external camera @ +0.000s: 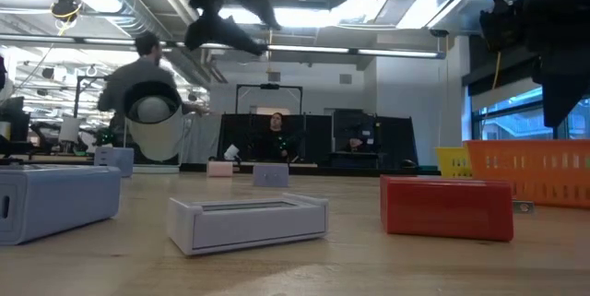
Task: Pick & Place Office items
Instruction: Put the top left light blue charger adapter into the orange basket
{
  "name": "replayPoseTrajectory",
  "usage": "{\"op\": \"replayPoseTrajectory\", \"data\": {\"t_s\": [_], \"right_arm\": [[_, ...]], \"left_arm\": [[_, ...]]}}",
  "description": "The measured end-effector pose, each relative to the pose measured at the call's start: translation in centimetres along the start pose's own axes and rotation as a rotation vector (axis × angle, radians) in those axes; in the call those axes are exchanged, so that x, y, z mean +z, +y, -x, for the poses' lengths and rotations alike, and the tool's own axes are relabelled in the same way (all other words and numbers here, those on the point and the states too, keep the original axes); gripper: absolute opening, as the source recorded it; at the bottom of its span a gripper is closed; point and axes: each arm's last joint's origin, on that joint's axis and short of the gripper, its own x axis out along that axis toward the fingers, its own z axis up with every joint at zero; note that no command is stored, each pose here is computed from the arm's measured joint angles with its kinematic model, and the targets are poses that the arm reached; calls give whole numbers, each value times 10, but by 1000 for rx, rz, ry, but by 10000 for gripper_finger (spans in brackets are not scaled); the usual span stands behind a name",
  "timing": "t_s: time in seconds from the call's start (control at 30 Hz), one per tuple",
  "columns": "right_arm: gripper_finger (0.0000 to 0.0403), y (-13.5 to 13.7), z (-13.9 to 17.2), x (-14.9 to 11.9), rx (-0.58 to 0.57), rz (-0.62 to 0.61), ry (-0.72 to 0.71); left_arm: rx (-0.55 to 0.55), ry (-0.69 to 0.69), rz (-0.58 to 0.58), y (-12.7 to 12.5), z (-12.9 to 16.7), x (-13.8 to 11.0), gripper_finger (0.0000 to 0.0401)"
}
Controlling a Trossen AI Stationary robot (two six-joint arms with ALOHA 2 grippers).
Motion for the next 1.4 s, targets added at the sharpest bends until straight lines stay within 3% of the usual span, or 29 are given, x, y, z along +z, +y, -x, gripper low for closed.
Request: {"op": "replayPoseTrajectory", "data": {"t_s": [0.2,0.43,0.67,0.77,0.9,1.23,1.4], "right_arm": [[304,0,0,0,2,-5,-3],[308,1,0,0,6,-9,-5],[307,2,0,2,12,-7,-25],[307,2,0,3,6,-8,-49],[307,3,0,3,15,-8,-55],[307,5,0,5,39,-17,-75],[307,5,0,6,38,-21,-84]], "left_arm": [[79,64,-11,7,-1,-8,238],[144,178,-84,12,-1,-21,238],[235,163,10,15,-12,-27,238],[292,173,0,18,-22,-33,238],[414,263,-62,31,-24,-41,238],[919,394,173,79,2,-44,238],[1007,410,200,90,6,-45,237]]}}
